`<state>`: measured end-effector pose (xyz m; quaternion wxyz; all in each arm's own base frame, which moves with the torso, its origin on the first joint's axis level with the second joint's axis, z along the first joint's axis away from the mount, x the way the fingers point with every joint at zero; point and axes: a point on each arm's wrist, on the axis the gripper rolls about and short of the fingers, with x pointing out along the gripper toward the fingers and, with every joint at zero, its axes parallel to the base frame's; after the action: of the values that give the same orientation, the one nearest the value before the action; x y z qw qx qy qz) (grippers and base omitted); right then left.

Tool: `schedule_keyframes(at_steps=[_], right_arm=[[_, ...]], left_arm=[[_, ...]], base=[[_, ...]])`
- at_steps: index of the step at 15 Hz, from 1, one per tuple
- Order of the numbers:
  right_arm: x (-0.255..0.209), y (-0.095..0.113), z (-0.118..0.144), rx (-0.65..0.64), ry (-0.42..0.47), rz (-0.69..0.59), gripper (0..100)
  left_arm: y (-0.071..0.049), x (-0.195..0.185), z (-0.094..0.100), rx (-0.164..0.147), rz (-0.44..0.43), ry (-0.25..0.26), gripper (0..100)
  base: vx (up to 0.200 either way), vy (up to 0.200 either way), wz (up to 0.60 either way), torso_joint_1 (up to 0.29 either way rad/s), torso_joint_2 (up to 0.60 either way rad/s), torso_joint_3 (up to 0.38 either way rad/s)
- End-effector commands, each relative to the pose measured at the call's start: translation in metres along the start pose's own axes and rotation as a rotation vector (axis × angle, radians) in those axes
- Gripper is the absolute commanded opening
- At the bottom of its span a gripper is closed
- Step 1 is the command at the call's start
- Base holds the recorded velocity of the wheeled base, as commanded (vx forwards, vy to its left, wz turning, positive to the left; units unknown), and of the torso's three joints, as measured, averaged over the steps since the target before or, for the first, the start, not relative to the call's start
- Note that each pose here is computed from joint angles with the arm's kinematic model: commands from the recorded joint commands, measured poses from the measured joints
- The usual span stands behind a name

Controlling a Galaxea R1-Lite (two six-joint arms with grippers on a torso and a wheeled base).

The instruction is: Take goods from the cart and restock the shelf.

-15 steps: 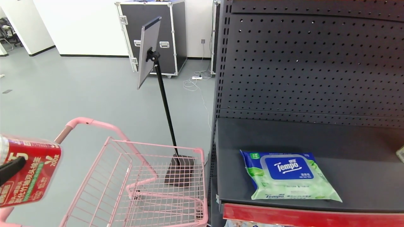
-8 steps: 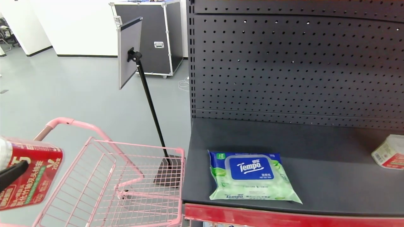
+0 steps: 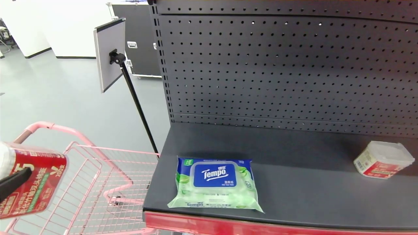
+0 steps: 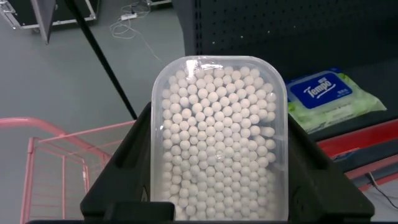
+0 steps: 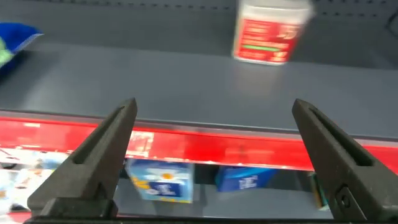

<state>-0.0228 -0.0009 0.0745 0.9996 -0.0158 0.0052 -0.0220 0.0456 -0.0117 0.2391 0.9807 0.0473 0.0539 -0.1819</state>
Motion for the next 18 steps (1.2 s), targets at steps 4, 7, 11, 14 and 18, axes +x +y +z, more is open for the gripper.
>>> schedule_keyframes(at_steps=[4, 7, 11, 14, 18], right_arm=[[0.0001, 0.0, 0.0, -0.001, 0.001, 0.0, 100], [0.0001, 0.0, 0.0, -0.001, 0.001, 0.0, 100], [0.0001, 0.0, 0.0, -0.001, 0.001, 0.0, 100], [0.0001, 0.0, 0.0, -0.001, 0.001, 0.0, 100], [0.0001, 0.0, 0.0, -0.001, 0.001, 0.0, 100]], left_arm=[[-0.0009, 0.0006, -0.004, 0.013, -0.019, 0.01, 0], [-0.0013, -0.0006, -0.0047, 0.028, -0.022, 0.007, 0], [-0.0012, -0.0005, -0.0039, 0.028, -0.022, 0.005, 0], [-0.0011, 0.0003, -0.004, 0.028, -0.024, 0.008, 0], [-0.0011, 0.0003, -0.004, 0.028, -0.024, 0.008, 0]], base=[[0.0, -0.2, 0.0, 0.002, 0.0, 0.0], [0.0, -0.2, 0.0, -0.001, 0.0, 0.002], [0.0, -0.2, 0.0, 0.004, 0.0, 0.0], [0.0, -0.2, 0.0, 0.001, 0.0, 0.009], [0.0, -0.2, 0.0, 0.002, 0.0, 0.001]])
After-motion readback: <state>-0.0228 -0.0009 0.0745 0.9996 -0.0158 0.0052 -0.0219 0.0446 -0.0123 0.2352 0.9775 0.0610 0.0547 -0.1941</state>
